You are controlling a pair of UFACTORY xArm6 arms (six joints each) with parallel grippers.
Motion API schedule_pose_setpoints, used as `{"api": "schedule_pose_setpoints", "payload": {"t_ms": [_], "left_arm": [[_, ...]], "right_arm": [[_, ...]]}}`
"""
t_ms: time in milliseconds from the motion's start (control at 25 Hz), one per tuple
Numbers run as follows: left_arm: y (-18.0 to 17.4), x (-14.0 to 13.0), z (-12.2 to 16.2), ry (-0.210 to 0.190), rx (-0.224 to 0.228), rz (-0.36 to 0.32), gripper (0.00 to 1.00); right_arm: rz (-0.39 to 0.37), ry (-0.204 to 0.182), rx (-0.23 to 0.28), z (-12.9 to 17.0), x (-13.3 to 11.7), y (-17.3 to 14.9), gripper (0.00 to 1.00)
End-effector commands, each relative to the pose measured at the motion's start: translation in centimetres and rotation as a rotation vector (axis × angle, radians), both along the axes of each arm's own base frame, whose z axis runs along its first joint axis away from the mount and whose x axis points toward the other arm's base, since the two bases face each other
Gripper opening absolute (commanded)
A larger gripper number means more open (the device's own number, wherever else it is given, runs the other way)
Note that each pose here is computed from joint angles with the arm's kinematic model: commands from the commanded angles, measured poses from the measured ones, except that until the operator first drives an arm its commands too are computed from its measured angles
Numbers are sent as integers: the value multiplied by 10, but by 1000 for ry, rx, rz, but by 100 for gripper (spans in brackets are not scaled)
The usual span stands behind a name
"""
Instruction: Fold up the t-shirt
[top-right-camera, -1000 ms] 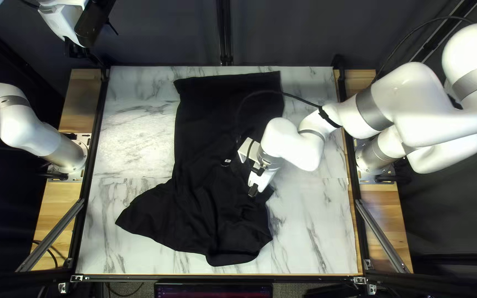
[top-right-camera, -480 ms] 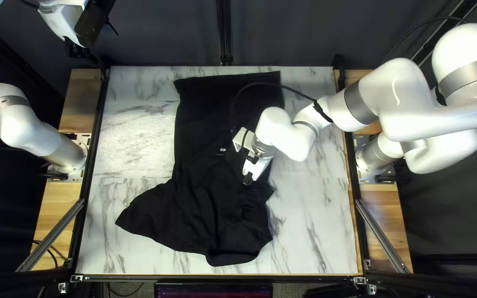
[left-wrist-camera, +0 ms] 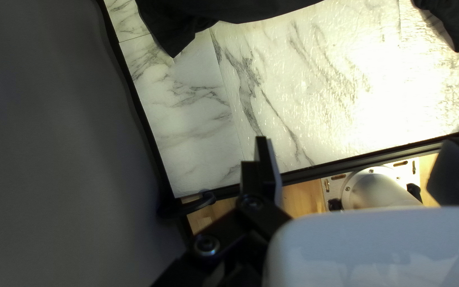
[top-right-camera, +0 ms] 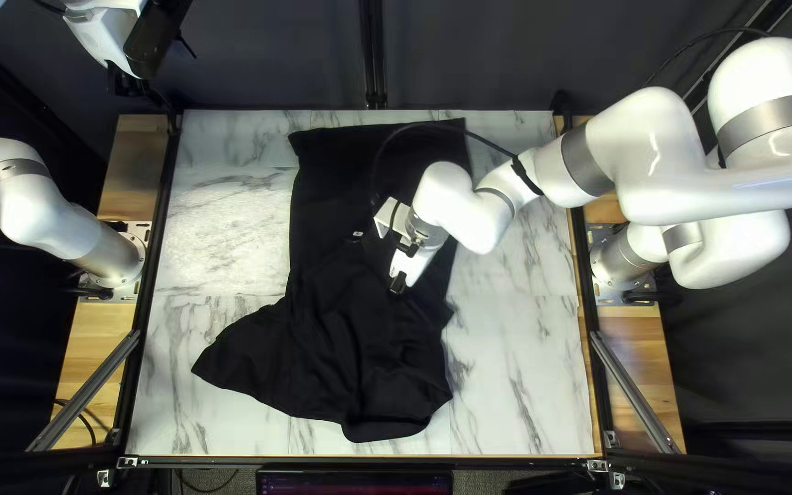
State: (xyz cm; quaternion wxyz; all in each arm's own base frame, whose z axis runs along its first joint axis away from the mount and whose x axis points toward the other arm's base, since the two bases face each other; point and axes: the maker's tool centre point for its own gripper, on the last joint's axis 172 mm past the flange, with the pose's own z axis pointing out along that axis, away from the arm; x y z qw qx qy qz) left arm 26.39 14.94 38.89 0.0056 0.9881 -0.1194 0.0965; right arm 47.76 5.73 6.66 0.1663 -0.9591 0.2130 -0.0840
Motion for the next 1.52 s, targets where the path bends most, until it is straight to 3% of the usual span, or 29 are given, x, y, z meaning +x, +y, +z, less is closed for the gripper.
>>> {"api": "schedule_pose_setpoints", "payload": {"t_ms": [40,200,560,840,1360,1480,1520], "left_arm": [[0,0,0,0,0,0,100],[0,0,0,0,0,0,100],[0,0,0,0,0,0,100],[0,0,0,0,0,0,100],[0,0,0,0,0,0,100],[0,0,0,0,0,0,100],[0,0,0,0,0,0,100]], "right_arm": [[6,4,-9,3,3,-11,100],[11,12,-20,7,-2,-11,100],[-11,47,-43,-3,-79,51,100],[-42,65,-40,-13,-106,82,100],[-93,73,-9,-37,-113,77,96],[-94,69,-3,-36,-108,77,86],[-94,66,0,-34,-104,78,77]]}}
